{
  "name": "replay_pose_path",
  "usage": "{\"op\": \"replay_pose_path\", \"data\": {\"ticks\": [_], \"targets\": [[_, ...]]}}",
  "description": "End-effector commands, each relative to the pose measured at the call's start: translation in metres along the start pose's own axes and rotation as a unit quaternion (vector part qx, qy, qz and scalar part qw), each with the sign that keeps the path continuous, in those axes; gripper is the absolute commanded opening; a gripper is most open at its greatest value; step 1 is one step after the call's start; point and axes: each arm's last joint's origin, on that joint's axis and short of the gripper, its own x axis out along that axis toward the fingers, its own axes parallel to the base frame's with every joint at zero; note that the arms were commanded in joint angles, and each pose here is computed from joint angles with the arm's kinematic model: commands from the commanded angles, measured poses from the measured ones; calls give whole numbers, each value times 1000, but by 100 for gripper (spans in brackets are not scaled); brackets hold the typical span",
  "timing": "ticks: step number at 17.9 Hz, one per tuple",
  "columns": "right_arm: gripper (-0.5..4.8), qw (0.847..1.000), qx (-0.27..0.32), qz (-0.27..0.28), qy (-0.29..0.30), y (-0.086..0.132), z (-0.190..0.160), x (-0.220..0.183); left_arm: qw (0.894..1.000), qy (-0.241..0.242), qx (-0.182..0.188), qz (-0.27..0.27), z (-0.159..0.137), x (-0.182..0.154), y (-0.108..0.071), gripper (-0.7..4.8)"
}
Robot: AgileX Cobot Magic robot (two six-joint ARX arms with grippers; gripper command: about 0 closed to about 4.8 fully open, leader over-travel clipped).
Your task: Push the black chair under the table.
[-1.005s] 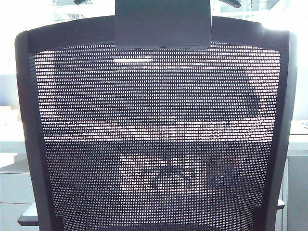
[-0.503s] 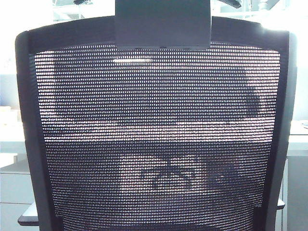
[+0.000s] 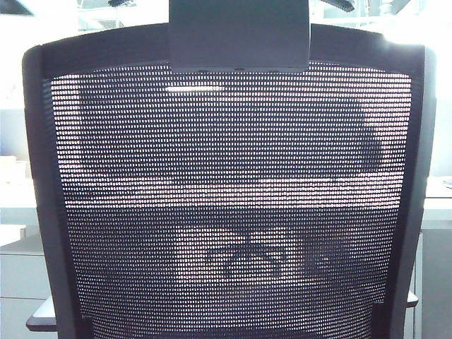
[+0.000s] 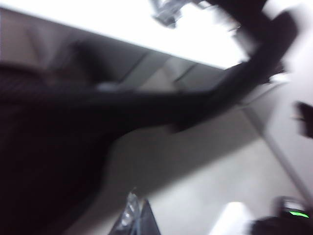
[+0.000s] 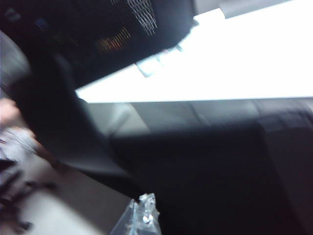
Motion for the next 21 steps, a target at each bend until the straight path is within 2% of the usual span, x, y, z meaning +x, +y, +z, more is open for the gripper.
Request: {"op": "replay_pose_path", "data": {"ticks": [1,4,7,8,13,16,18,21], "targets": [[-5,999,-29,-45,1,-7,-7,3,998,-10,42,44,1,4,0,-6],[-5,996,-28,-79,9,-17,-16,11,994,-33,55,86,3,4,1,-6],[-6,996,-19,-83,27,-29,-17,30,991,-53,82,93,9,6,2,-6],[-5,996,-21,-81,23,-32,-14,37,991,-53,81,91,10,8,3,-6],[-5,997,-13,-72,34,-45,-12,61,994,-23,57,87,8,15,12,-6],[-5,998,-11,-61,27,-50,-10,71,997,1,54,61,5,16,12,-6],[-5,998,-14,-59,19,-51,-9,73,995,27,59,71,-2,15,14,-6],[-5,997,-18,-73,7,-51,-7,73,991,37,69,109,-5,14,17,-6]]}}
